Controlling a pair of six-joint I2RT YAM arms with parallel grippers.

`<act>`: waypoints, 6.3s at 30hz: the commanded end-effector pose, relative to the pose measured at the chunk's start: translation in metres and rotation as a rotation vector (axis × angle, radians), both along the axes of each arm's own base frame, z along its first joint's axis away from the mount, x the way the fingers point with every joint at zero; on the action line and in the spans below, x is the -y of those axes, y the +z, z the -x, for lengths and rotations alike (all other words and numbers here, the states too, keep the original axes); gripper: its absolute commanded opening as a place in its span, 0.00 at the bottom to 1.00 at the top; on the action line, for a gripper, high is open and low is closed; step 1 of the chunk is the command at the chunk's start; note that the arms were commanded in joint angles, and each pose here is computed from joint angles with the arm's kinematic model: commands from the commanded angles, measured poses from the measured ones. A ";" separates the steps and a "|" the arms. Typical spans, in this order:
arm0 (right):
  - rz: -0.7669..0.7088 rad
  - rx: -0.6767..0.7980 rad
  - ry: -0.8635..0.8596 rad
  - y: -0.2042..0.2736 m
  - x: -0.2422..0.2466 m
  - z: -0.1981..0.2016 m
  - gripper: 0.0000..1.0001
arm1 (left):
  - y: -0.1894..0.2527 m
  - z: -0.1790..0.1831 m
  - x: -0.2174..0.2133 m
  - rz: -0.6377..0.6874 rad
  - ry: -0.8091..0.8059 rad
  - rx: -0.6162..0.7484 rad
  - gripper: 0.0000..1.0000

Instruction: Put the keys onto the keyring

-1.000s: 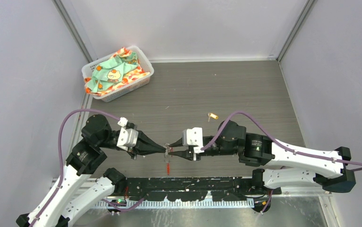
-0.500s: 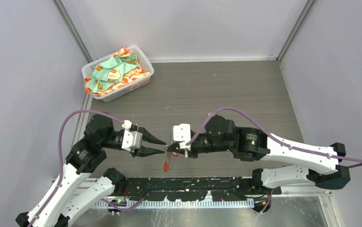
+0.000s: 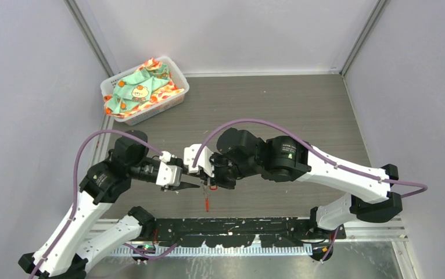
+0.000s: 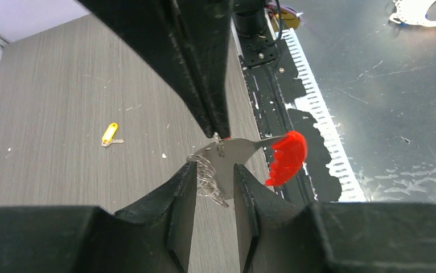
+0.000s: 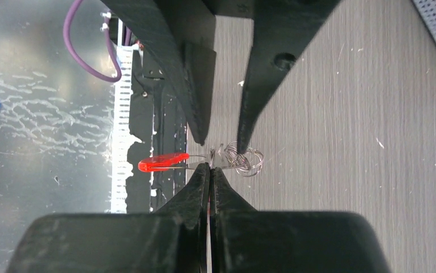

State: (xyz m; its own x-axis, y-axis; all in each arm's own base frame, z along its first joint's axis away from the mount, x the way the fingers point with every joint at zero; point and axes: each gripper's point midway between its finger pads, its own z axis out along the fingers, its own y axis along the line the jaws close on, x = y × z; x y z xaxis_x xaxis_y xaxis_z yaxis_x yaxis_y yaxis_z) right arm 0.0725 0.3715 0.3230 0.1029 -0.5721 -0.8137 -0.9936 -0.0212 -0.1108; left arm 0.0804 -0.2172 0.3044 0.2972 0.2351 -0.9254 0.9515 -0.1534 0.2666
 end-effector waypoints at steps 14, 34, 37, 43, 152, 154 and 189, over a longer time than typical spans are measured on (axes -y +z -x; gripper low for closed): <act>-0.038 -0.024 -0.037 0.017 -0.007 -0.001 0.01 | 0.020 0.002 0.005 0.102 0.027 -0.035 0.33; -0.102 -0.027 -0.029 0.022 -0.014 0.001 0.05 | 0.009 0.001 0.004 0.037 0.026 -0.073 0.00; -0.177 0.002 -0.047 0.027 -0.007 -0.002 0.14 | 0.014 -0.002 0.005 0.057 0.052 -0.091 0.00; -0.459 0.020 -0.141 0.056 0.013 -0.011 0.34 | 0.041 0.000 0.014 0.180 0.061 -0.168 0.00; -0.462 -0.098 -0.189 0.086 0.058 -0.022 0.38 | 0.070 0.010 0.027 0.209 -0.066 -0.302 0.00; -0.472 -0.098 -0.190 0.084 0.064 -0.019 0.40 | 0.076 0.011 0.029 0.220 -0.078 -0.319 0.00; -0.411 0.119 0.128 0.069 0.049 -0.002 0.29 | 0.092 0.017 0.030 0.217 -0.124 -0.354 0.00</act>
State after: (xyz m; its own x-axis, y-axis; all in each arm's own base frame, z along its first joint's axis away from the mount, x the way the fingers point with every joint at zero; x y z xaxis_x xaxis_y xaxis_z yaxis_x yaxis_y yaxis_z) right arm 0.0787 0.3230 0.3828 0.1965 -0.1811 -0.9636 -0.9804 -0.0237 -0.1955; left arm 0.0709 -0.2514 0.3761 -0.0853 0.0455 -0.9953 0.9676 -0.2345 -0.0937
